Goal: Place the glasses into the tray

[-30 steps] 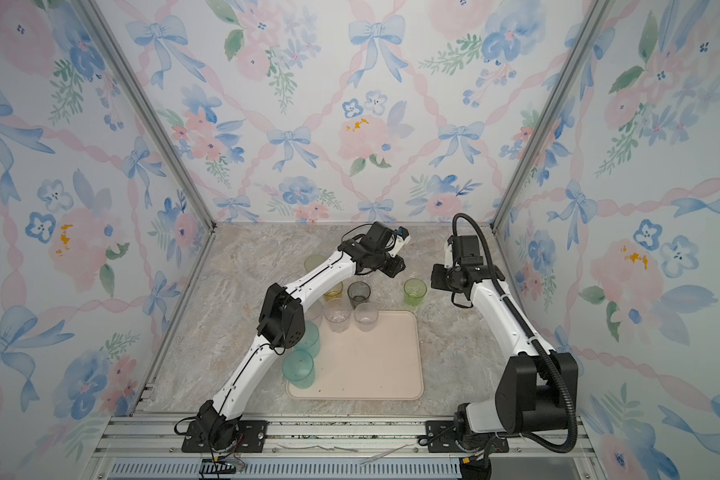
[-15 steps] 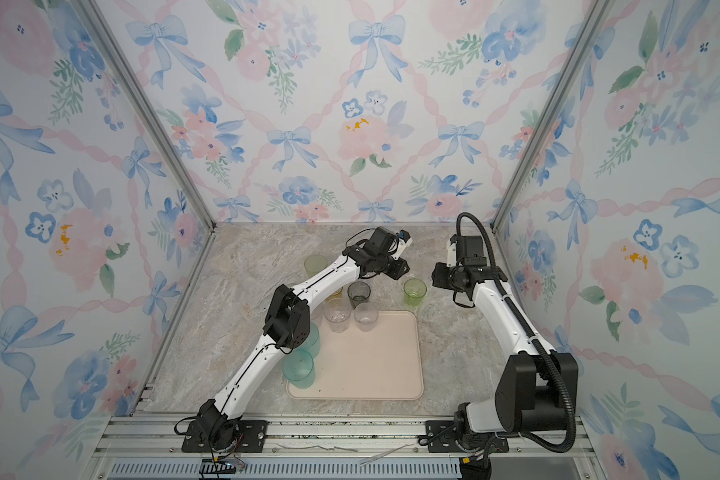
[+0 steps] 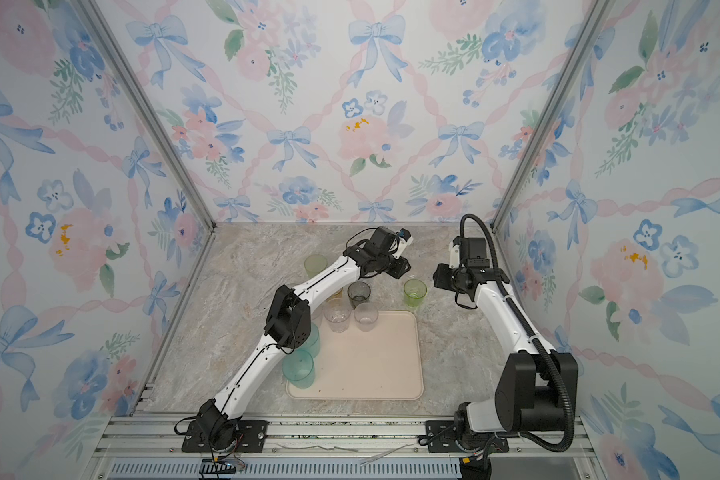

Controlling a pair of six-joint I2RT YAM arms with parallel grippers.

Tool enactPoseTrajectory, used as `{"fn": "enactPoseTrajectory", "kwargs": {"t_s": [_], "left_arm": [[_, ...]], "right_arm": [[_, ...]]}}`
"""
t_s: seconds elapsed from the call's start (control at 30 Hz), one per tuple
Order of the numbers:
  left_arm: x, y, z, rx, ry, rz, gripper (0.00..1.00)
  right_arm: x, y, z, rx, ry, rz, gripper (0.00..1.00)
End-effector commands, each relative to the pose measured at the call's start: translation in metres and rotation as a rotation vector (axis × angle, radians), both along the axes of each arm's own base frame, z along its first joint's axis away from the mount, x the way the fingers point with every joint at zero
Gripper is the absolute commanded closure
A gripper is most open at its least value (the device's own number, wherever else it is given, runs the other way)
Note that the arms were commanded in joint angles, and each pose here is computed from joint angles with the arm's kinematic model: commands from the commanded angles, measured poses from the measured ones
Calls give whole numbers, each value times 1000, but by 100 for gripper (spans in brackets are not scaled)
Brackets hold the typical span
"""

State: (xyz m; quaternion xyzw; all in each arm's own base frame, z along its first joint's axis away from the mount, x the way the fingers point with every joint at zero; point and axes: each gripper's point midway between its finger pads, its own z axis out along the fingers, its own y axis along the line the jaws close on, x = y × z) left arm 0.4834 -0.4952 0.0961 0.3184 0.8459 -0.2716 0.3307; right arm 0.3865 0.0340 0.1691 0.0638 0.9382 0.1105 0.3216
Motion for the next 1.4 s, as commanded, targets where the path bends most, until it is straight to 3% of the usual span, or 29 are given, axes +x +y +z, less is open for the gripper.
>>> {"fn": "enactPoseTrajectory", "kwargs": {"t_s": [0.0, 0.87, 1.37], "left_arm": [[4, 0, -11, -2, 12, 5, 67], [8, 10, -21, 6, 38, 0, 84], [13, 19, 3, 23, -21, 18, 94]], "right_arm": [[0, -1, -4, 22, 4, -10, 55], [1, -5, -7, 32, 7, -20, 56], [2, -3, -9, 37, 12, -16, 56]]}}
